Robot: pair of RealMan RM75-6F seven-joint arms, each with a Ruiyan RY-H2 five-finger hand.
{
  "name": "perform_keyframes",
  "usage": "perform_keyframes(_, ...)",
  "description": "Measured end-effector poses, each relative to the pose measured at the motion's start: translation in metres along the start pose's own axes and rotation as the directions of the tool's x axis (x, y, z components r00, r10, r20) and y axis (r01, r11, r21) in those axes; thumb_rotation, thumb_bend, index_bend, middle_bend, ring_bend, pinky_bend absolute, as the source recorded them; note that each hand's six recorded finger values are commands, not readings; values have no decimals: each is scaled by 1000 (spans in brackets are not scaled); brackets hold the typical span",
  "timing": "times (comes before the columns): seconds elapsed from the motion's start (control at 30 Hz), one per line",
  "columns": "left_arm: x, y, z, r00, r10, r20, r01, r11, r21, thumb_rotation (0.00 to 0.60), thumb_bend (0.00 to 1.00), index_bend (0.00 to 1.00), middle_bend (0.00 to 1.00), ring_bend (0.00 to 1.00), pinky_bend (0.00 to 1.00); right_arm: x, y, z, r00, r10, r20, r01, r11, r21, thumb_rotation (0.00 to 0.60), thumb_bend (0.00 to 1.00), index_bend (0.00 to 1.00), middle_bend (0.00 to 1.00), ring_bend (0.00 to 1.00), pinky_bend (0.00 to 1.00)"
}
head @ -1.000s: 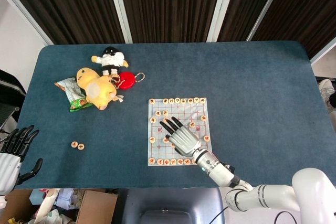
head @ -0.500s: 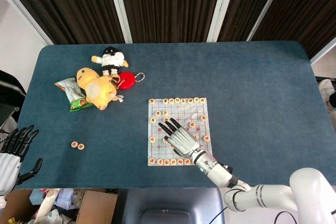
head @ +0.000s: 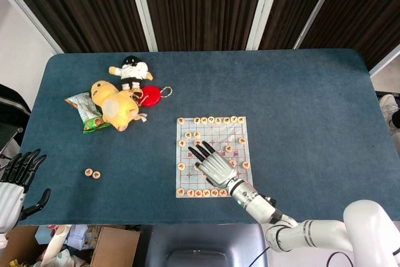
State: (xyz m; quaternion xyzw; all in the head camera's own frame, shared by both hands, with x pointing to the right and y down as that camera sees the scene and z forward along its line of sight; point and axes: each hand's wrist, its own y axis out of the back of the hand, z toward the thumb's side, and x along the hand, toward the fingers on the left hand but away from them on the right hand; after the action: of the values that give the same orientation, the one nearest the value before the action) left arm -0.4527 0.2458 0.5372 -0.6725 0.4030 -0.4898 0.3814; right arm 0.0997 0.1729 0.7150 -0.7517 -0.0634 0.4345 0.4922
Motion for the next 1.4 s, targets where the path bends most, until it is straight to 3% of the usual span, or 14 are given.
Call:
perform_keyframes(0.53,-1,1,0,1000,3,2,-3,1000,-6,600,400,0,0,0,7,-9,-9,5,1000,30,4,-30,999,10,600,468,609,97,0,0)
perform_keyframes(0.97,0,1,0,1000,3,1,-3,1000,-4,600,401,0,0,0,7,-6,-9,1,999,47,20,-47,999,12,600,468,498,97,0,0)
perform_keyframes(1.4,-1,1,0,1000,2,-1,-2,1000,2,600,401,0,0,0,7,23,18,-8,998,-59,20,60,997,-51,600,468,470,97,0,0)
